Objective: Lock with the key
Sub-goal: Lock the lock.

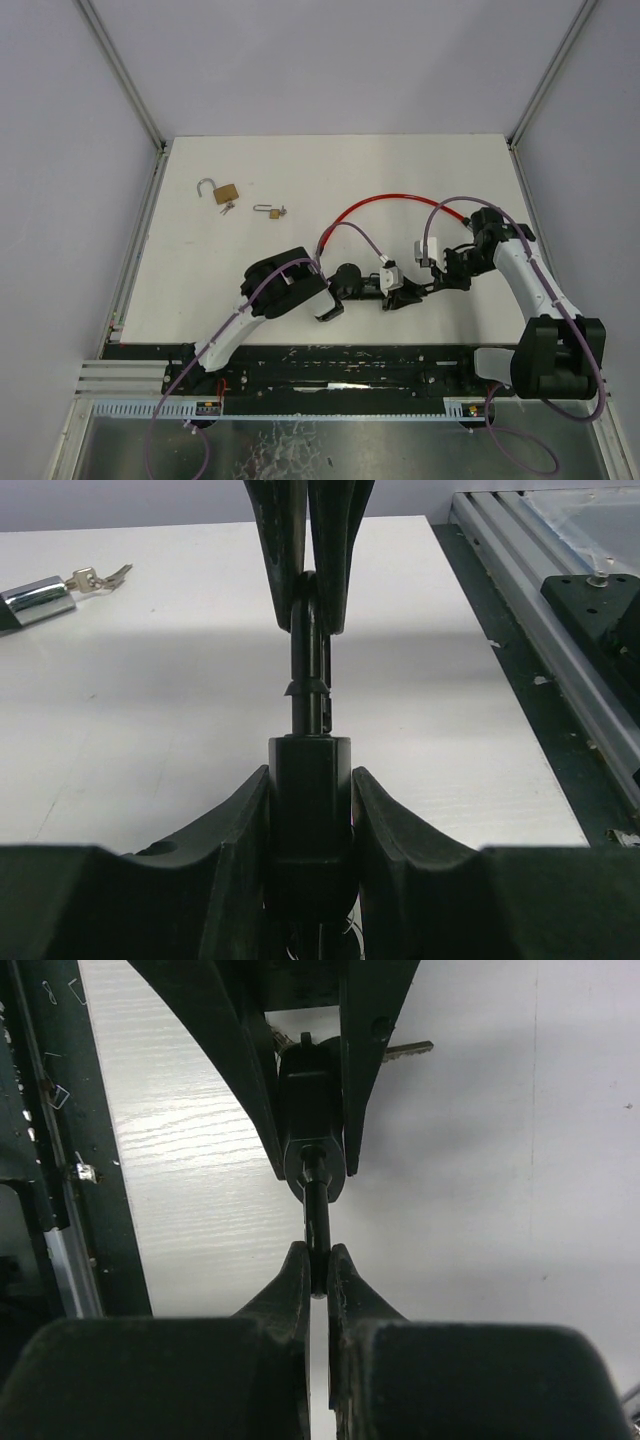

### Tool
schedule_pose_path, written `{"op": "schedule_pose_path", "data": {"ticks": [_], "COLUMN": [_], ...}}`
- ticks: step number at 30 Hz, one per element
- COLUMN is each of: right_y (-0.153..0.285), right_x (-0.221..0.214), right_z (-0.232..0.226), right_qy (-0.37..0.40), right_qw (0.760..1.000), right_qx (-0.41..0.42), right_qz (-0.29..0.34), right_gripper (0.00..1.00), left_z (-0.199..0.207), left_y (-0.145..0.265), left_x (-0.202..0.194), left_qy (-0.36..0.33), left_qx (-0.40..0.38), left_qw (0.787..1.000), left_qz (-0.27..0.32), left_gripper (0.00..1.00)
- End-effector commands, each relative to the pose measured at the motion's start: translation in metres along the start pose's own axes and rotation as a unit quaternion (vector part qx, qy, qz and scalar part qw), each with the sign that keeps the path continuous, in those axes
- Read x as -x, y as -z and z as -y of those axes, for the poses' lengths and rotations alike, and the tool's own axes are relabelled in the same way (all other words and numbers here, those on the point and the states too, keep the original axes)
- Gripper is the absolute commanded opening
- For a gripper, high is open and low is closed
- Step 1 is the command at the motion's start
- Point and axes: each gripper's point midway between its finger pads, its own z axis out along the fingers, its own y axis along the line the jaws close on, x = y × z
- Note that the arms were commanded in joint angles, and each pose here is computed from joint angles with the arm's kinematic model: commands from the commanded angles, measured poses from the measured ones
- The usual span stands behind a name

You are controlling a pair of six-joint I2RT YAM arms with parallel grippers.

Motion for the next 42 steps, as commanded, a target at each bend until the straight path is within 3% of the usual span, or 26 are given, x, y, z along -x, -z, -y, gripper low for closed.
{"op": "schedule_pose_path", "data": {"ticks": [1, 5, 7, 10, 12, 16, 23, 33, 35, 39, 42], "right_y": [-0.020, -0.018, -0.013, 0.004, 0.017, 0.024, 0.009, -0.009, -0.013, -0.014, -0.008], "right_x": [0.032, 0.026, 0.020, 0.014, 0.010, 0.004, -0.018, -0.035, -0.036, -0.036, -0.031], "right_z": [0.001, 0.002, 0.003, 0.004, 0.003, -0.003, -0.005, 0.000, -0.003, -0.007, -0.011], "right_qy": [0.021, 0.015, 0.006, 0.000, -0.004, 0.000, 0.014, 0.002, 0.004, 0.005, 0.006], "right_qw": [0.994, 0.993, 0.994, 0.993, 0.991, 0.988, 0.987, 0.984, 0.984, 0.984, 0.983], "right_qx": [0.026, 0.031, 0.029, 0.019, 0.007, 0.004, -0.019, -0.032, -0.025, -0.010, -0.003], "right_qz": [0.105, 0.111, 0.106, 0.117, 0.131, 0.154, 0.162, 0.175, 0.179, 0.180, 0.181], "right_gripper": [0.00, 0.00, 0.06, 0.39, 0.55, 0.62, 0.60, 0.49, 0.42, 0.14, 0.05], "left_z": [0.011, 0.012, 0.012, 0.011, 0.010, 0.010, 0.010, 0.011, 0.010, 0.010, 0.009], "left_y": [-0.005, -0.004, -0.003, -0.003, -0.003, -0.003, -0.003, -0.003, -0.003, -0.003, -0.003], "left_x": [0.006, 0.008, 0.007, 0.006, 0.008, 0.009, 0.008, 0.008, 0.009, 0.010, 0.015], "left_qy": [-0.019, -0.023, -0.024, -0.023, -0.025, -0.026, -0.026, -0.026, -0.026, -0.026, -0.026], "left_qx": [-0.012, -0.016, -0.015, -0.011, -0.010, -0.012, -0.011, -0.012, -0.012, -0.010, -0.007], "left_qw": [1.000, 1.000, 1.000, 1.000, 1.000, 1.000, 1.000, 1.000, 1.000, 1.000, 0.999], "left_qz": [0.007, 0.010, 0.009, 0.007, 0.009, 0.011, 0.009, 0.010, 0.010, 0.012, 0.019], "left_gripper": [0.00, 0.00, 0.00, 0.00, 0.00, 0.00, 0.00, 0.00, 0.00, 0.00, 0.01]}}
